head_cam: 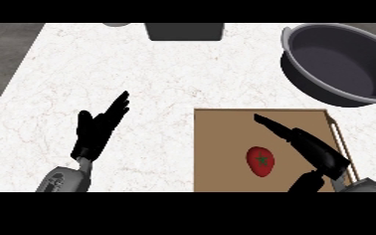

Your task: Pick the tomato from the tray and place it in the pot

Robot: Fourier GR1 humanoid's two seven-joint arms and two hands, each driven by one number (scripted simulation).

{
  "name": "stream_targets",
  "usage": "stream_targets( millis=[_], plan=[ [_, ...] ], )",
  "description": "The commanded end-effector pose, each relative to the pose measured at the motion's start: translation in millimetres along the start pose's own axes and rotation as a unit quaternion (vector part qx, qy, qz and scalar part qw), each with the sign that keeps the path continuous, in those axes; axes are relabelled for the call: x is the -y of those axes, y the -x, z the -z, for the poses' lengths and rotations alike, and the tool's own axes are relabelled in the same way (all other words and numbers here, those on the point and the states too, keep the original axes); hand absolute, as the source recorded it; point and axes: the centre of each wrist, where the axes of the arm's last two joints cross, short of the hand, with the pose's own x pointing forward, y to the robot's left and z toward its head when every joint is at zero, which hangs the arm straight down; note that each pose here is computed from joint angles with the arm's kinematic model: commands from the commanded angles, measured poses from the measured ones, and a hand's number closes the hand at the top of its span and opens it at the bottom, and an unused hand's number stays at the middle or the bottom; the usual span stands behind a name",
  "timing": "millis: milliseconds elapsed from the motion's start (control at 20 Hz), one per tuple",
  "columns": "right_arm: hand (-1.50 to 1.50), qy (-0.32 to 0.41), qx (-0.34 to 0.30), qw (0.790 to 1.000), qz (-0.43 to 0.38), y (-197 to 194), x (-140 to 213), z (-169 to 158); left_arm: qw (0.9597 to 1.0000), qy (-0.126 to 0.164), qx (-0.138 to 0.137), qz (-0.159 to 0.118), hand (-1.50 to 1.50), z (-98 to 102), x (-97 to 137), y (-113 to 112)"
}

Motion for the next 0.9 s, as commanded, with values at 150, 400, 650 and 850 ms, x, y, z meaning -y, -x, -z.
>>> stream_targets(
  millis=[150, 400, 650, 850],
  plan=[
    [-1.50, 0.002, 0.017, 0.999, 0.040, 36, 8, 13, 1.0000, 0.000, -0.001, 0.003, 0.00, -18, 1, 3],
    [-1.50, -0.023, 0.054, 0.990, 0.125, 64, 7, 4, 1.0000, 0.001, 0.006, 0.000, 0.00, -5, 0, 2],
    [-1.50, -0.047, 0.075, 0.980, 0.177, 53, -8, 15, 1.0000, 0.001, 0.007, -0.001, 0.00, -4, 19, 3],
    [-1.50, -0.049, 0.051, 0.978, 0.198, 80, -23, 32, 0.9999, 0.007, 0.005, -0.008, 0.00, -7, 9, 13]
  ],
)
